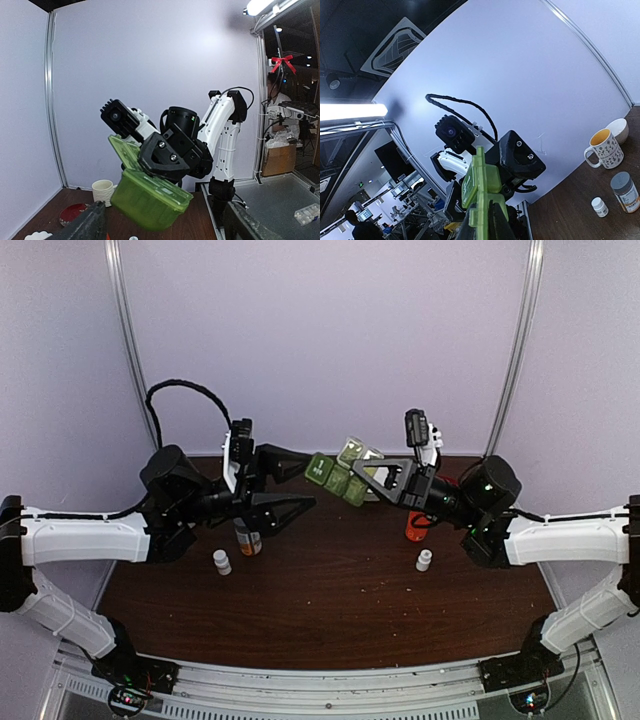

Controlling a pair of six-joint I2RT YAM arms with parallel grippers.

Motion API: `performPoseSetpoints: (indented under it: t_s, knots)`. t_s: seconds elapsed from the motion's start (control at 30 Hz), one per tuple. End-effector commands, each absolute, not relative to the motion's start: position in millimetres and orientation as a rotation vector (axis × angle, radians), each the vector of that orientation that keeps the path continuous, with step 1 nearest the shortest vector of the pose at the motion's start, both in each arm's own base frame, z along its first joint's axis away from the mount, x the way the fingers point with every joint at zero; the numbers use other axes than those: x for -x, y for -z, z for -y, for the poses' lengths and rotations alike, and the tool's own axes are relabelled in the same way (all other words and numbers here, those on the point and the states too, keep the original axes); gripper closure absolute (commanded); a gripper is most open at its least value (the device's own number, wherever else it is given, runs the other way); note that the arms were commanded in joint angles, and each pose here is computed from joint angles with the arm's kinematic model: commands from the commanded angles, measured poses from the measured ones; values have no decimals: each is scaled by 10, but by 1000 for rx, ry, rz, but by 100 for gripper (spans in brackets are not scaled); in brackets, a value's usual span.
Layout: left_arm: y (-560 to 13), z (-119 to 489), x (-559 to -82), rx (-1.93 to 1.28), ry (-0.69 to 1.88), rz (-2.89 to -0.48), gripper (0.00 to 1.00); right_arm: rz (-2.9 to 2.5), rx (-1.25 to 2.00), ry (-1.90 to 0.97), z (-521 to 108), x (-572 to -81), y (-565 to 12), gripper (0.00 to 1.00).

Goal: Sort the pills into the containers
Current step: Open the lid of the pill container.

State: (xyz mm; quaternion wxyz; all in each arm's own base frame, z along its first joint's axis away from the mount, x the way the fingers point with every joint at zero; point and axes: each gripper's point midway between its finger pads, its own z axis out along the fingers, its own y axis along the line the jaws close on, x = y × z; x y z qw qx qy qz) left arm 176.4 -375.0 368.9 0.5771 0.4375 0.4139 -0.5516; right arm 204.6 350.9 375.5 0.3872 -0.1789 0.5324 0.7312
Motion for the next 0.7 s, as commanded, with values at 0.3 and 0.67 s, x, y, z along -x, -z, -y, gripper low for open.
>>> performPoseSetpoints:
  t_s: [0.3, 0.67]
  knots:
    - [-3882, 3759, -1686, -1057, 1329, -884, 38, -1309, 489, -1898, -3626, -2016, -3889, 100]
    - [-3843, 3748, -1793, -1034, 1286, -949, 65, -1330, 482, -1883, -3669, -2037, -3773, 78]
